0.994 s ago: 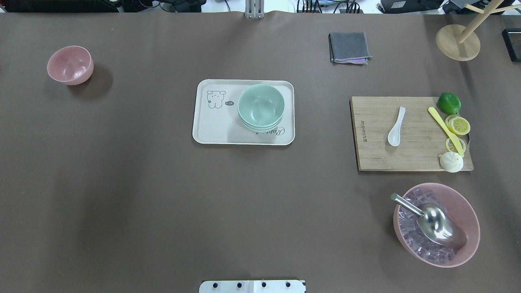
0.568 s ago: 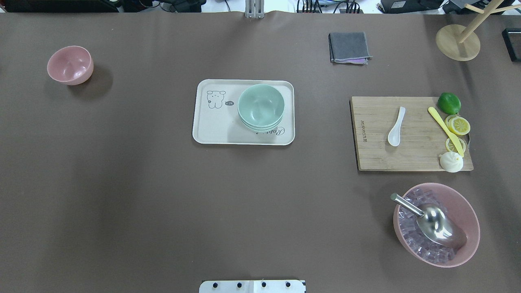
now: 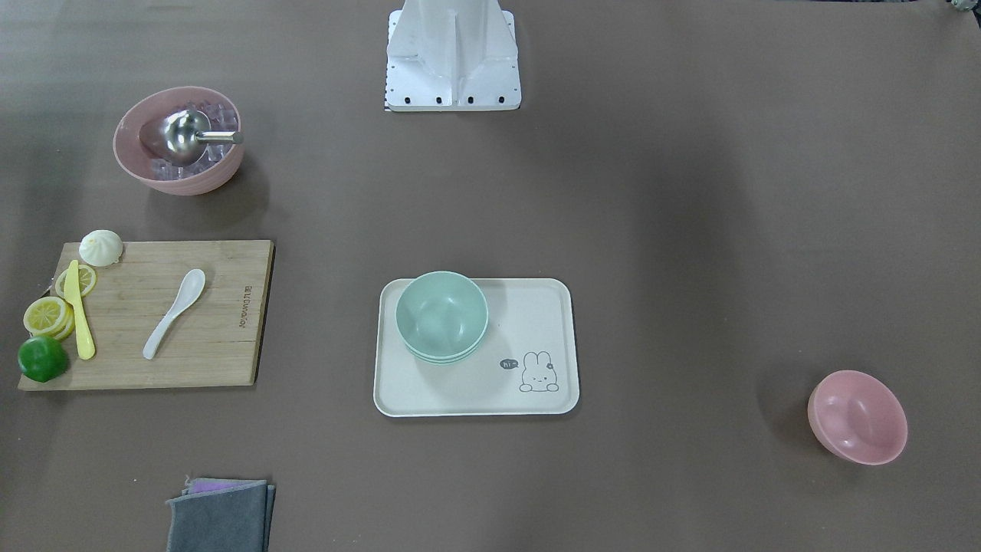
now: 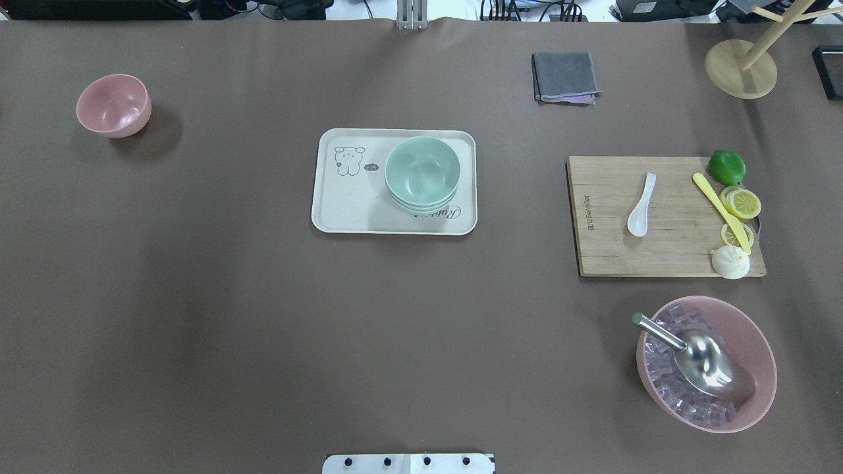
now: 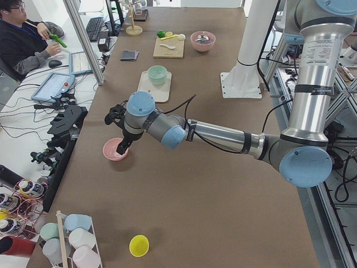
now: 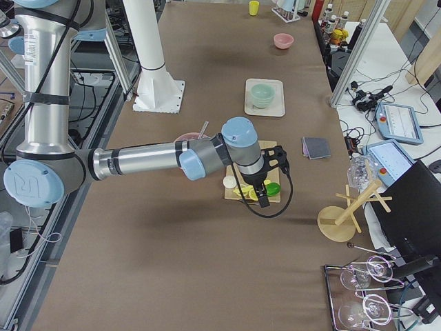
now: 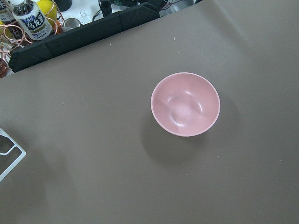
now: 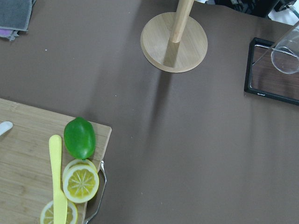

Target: Stack pink bowl on green and place spoon

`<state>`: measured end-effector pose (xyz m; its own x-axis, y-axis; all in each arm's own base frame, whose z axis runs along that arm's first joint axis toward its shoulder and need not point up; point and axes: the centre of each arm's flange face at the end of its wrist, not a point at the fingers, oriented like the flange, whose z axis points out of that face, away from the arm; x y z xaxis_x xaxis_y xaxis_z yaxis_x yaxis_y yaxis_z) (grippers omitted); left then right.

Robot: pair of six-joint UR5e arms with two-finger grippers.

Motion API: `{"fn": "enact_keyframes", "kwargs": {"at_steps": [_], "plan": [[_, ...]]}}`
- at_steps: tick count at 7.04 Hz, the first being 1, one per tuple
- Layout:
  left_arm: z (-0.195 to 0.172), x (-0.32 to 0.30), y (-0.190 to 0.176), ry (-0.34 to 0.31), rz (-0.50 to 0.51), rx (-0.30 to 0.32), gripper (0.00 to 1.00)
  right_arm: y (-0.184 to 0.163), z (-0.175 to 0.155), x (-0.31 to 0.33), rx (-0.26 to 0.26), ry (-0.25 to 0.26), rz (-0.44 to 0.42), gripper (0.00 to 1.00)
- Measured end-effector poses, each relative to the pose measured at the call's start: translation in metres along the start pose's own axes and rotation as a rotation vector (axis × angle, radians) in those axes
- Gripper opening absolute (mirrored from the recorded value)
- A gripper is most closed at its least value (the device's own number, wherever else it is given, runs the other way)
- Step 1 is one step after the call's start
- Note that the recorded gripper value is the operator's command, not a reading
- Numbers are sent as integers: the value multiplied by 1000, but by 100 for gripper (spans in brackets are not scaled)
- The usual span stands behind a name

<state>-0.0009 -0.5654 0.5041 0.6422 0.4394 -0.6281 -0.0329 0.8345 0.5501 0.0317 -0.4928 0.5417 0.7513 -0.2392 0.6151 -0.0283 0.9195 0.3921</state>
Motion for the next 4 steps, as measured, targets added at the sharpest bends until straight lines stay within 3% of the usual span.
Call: {"fn": "enact_keyframes", "kwargs": {"at_steps": [2, 4], "plan": [[62, 6, -34, 33, -50, -75, 98, -42, 45, -18, -48, -26, -19, 100], [121, 18, -57, 5, -111, -142, 98, -68, 78, -40, -88, -44, 15, 100]]}}
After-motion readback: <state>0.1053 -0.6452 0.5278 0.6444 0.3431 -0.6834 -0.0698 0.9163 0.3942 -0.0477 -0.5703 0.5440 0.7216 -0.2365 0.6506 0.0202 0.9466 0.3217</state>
